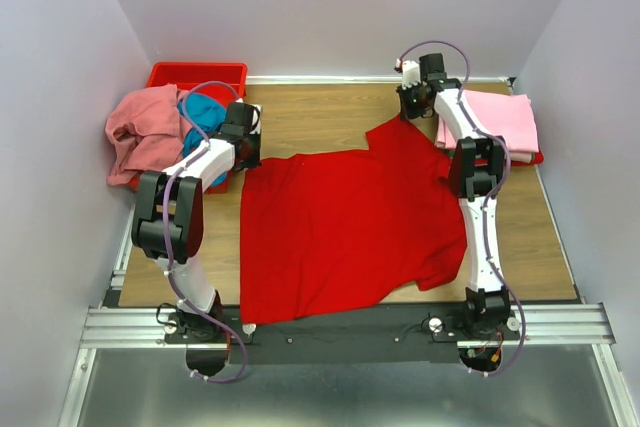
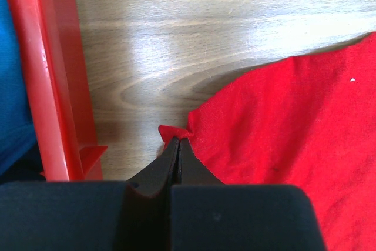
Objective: Fold and stack the t-shirts
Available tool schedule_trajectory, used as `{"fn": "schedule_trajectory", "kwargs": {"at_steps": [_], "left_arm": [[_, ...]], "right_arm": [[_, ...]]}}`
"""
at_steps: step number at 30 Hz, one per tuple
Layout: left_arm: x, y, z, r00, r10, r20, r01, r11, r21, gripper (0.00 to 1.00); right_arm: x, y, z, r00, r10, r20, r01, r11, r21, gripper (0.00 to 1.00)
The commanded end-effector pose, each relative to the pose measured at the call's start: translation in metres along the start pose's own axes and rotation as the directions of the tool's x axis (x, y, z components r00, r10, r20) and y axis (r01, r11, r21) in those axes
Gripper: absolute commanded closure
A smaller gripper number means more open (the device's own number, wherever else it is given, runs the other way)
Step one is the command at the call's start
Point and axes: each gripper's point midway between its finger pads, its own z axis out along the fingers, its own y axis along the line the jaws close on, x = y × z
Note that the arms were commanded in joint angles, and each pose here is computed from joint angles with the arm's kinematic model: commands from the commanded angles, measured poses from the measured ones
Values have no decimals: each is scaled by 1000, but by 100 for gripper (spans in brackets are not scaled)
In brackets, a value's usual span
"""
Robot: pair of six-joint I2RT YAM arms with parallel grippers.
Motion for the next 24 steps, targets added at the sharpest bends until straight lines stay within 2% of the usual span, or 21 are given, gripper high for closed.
{"fn": "schedule_trajectory", "kwargs": {"at_steps": [1, 5, 6, 7, 10, 15, 16, 17, 18, 21, 24], "left_arm": [[-22, -3, -18, 997, -1, 79, -2, 999, 33, 100], [-51, -8, -45, 984, -15, 178, 4, 998, 58, 100], [-56, -9, -52, 980, -19, 197, 7, 998, 61, 100], [-65, -8, -65, 972, -22, 233, 7, 998, 64, 100], [-83, -15, -98, 949, -40, 311, 6, 994, 109, 100], [-107, -16, -155, 894, -61, 444, 3, 992, 130, 100], [-118, -17, -180, 861, -69, 504, -4, 990, 142, 100], [-123, -17, -193, 844, -76, 531, -4, 989, 147, 100], [-129, -19, -208, 823, -83, 562, -8, 987, 158, 100], [-153, -21, -271, 724, -114, 680, -23, 982, 188, 100], [-171, -24, -345, 587, -159, 794, -51, 971, 232, 100]], "right_arm": [[-32, 5, -37, 997, -34, 68, 34, 999, -2, 100], [-62, 25, -87, 988, -43, 151, 52, 997, -53, 100], [-58, 31, -92, 989, -35, 144, 45, 996, -71, 100], [-73, 39, -118, 981, -51, 185, 64, 995, -70, 100], [-74, 58, -147, 976, -74, 203, 94, 992, -90, 100], [-106, 83, -241, 931, -152, 333, 171, 985, -26, 100], [-117, 84, -273, 907, -184, 379, 191, 981, 19, 100], [-116, 83, -273, 907, -192, 376, 196, 980, 28, 100], [-127, 86, -304, 877, -233, 420, 223, 972, 73, 99], [-143, 91, -359, 819, -308, 485, 264, 951, 160, 100], [-157, 100, -430, 735, -391, 554, 288, 920, 266, 100]]}}
